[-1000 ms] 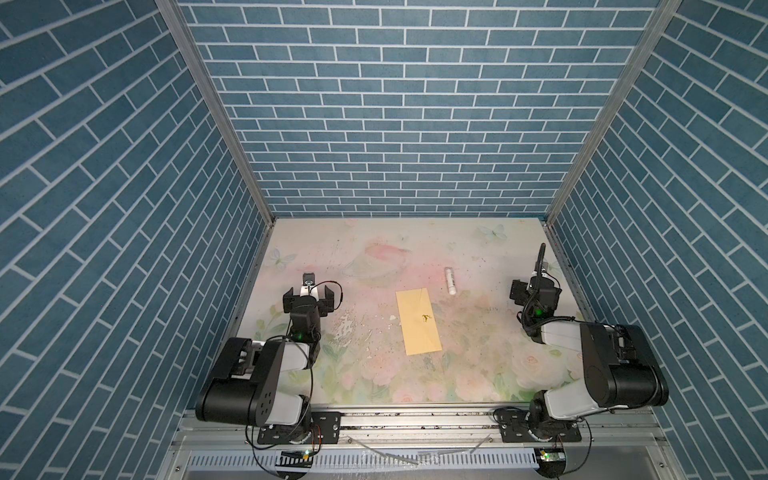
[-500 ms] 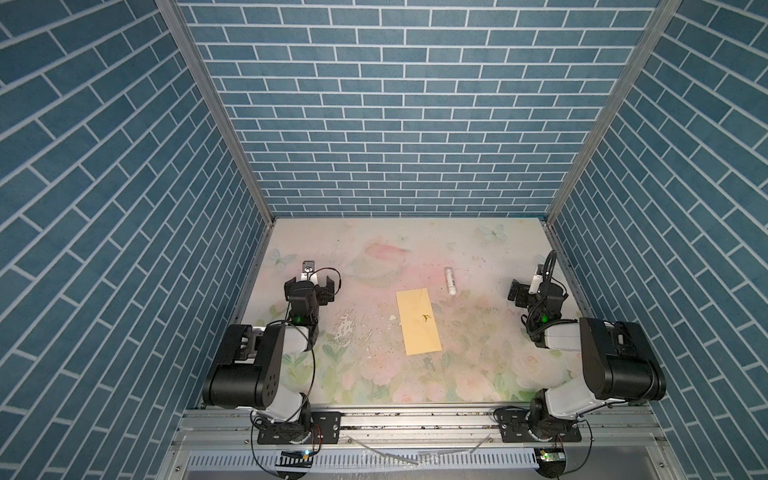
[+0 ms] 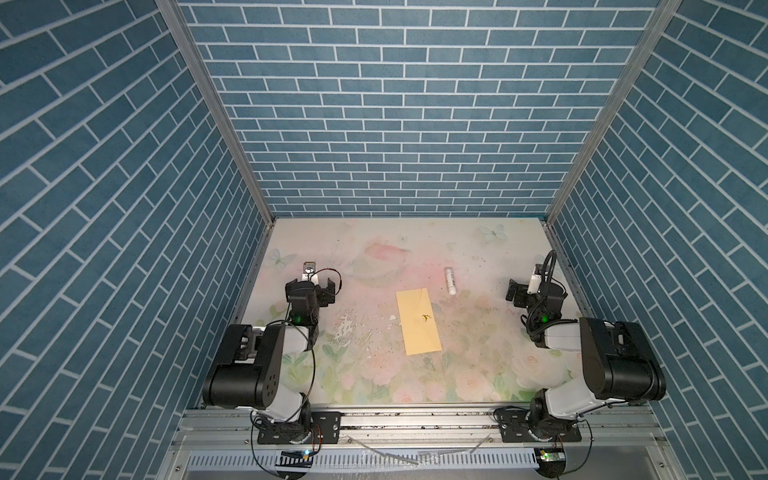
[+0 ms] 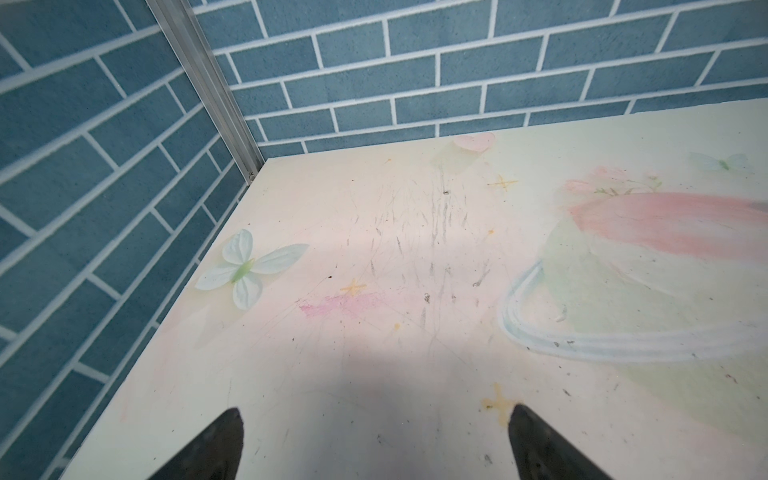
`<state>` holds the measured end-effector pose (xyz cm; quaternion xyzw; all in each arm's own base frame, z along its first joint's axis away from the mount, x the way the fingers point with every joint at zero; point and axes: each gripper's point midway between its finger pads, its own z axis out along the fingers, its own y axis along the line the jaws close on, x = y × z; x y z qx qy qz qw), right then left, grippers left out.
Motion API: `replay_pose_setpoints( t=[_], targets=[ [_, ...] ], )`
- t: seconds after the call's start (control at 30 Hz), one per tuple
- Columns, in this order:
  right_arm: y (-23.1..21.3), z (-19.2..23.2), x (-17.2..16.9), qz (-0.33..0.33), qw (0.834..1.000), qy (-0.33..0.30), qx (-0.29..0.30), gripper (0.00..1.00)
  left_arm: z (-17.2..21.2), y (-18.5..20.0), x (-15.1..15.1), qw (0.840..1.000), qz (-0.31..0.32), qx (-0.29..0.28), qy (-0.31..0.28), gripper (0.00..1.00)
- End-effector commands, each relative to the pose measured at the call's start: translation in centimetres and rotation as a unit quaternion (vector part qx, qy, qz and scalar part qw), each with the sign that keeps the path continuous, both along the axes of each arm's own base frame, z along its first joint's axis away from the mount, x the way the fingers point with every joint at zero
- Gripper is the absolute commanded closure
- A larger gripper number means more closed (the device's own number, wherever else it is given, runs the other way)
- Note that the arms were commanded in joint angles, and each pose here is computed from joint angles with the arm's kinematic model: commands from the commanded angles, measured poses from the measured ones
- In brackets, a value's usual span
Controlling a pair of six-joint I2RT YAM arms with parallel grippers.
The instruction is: Place the letter into the envelope and seal it
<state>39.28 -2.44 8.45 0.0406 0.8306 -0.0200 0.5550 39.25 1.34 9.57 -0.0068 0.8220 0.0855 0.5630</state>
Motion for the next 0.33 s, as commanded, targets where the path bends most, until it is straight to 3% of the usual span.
replay_pose_setpoints(
  t=[0.0,0.3],
  targets=[
    [0.20,0.28,0.28,0.011,1.000,-0.005,-0.010,0.01,-0.13,0.10,0.01,1.000,0.000,-0.003,0.003,0.00],
    [0.18,0.20,0.34,0.011,1.000,-0.003,-0.010,0.01,-0.19,0.09,0.00,1.000,0.000,-0.003,0.004,0.00]
  ],
)
